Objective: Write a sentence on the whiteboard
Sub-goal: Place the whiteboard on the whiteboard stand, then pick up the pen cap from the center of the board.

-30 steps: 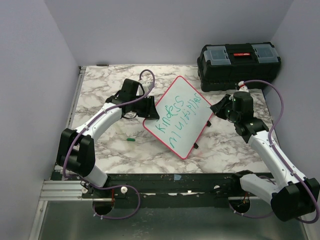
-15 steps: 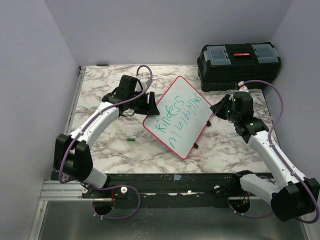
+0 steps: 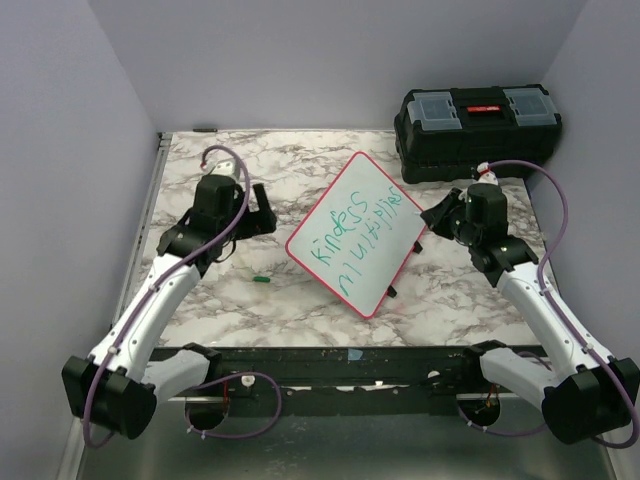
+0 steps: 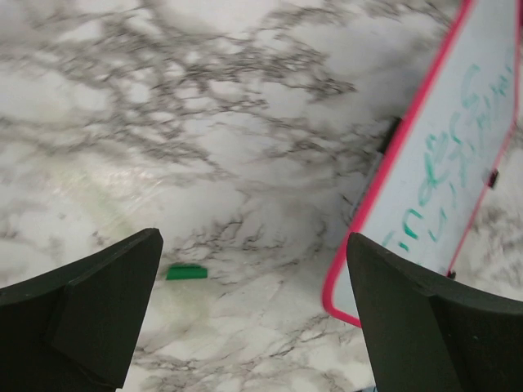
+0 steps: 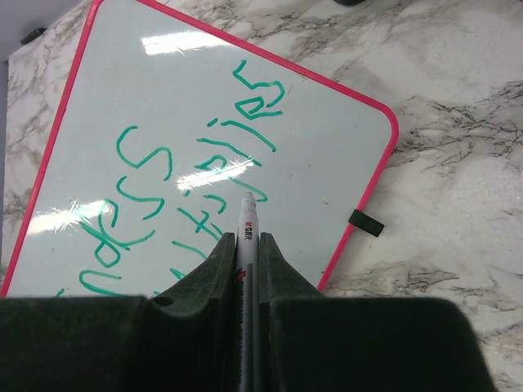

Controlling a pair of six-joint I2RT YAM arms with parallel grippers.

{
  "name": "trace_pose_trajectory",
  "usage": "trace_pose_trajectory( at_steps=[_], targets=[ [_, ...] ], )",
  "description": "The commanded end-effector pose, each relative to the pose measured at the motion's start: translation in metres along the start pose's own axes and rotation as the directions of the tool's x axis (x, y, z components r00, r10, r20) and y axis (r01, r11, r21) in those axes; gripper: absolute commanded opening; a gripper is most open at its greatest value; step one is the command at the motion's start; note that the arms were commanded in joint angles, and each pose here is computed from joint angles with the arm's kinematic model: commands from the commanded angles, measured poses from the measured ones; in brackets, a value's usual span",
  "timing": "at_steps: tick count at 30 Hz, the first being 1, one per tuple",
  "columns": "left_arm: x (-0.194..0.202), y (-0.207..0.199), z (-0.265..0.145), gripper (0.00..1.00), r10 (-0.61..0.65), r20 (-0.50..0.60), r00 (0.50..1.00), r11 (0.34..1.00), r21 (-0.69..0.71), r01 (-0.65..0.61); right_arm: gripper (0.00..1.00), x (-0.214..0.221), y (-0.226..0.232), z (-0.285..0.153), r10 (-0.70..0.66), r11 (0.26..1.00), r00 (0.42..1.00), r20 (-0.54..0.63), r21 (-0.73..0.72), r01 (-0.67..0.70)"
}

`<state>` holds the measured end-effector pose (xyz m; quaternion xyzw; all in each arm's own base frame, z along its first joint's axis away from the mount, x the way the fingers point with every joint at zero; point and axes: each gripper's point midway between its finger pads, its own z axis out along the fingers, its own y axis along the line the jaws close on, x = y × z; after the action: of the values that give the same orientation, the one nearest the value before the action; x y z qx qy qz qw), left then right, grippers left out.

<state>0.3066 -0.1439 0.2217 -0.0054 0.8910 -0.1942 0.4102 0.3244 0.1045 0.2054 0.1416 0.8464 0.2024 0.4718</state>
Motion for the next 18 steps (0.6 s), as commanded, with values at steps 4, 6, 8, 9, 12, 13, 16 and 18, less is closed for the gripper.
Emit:
trace_pose_trajectory(
  at_steps=[4, 6, 8, 9, 12, 13, 16, 18],
  targets=[
    [0.017, 0.104, -0.018, 0.99, -0.271, 0.217, 0.938, 0.860, -0.383, 0.337, 0.01, 0.004, 0.009, -0.002, 0.009, 0.999, 1.000, -0.008, -0.050, -0.009],
    [0.029, 0.110, -0.019, 0.98, -0.340, 0.209, 0.917, 0.824, -0.403, 0.397, 0.01, 0.004, 0.008, -0.003, 0.011, 0.999, 1.000, -0.005, -0.051, -0.011],
    [0.045, 0.115, -0.018, 0.91, -0.418, 0.208, 0.884, 0.774, -0.428, 0.467, 0.01, 0.005, 0.009, -0.003, 0.012, 0.999, 1.000, -0.006, -0.053, -0.012],
    [0.055, 0.118, -0.018, 0.86, -0.475, 0.216, 0.853, 0.729, -0.446, 0.519, 0.01, 0.005, 0.009, -0.003, 0.012, 0.998, 1.000, -0.006, -0.055, -0.013],
    [0.082, 0.121, -0.015, 0.69, -0.634, 0.222, 0.741, 0.597, -0.469, 0.651, 0.01, 0.007, 0.007, -0.004, 0.012, 0.999, 1.000, -0.008, -0.053, -0.012],
    [0.090, 0.121, -0.013, 0.67, -0.669, 0.224, 0.709, 0.560, -0.475, 0.679, 0.01, 0.008, 0.007, -0.005, 0.013, 0.998, 1.000, -0.010, -0.054, -0.013],
    [0.112, 0.122, -0.006, 0.63, -0.749, 0.228, 0.622, 0.458, -0.500, 0.735, 0.01, 0.009, 0.007, -0.005, 0.013, 0.998, 1.000, -0.012, -0.054, -0.013],
    [0.126, 0.121, 0.001, 0.57, -0.792, 0.219, 0.570, 0.400, -0.518, 0.756, 0.01, 0.009, 0.006, -0.005, 0.013, 0.998, 1.000, -0.010, -0.054, -0.013]
  ],
)
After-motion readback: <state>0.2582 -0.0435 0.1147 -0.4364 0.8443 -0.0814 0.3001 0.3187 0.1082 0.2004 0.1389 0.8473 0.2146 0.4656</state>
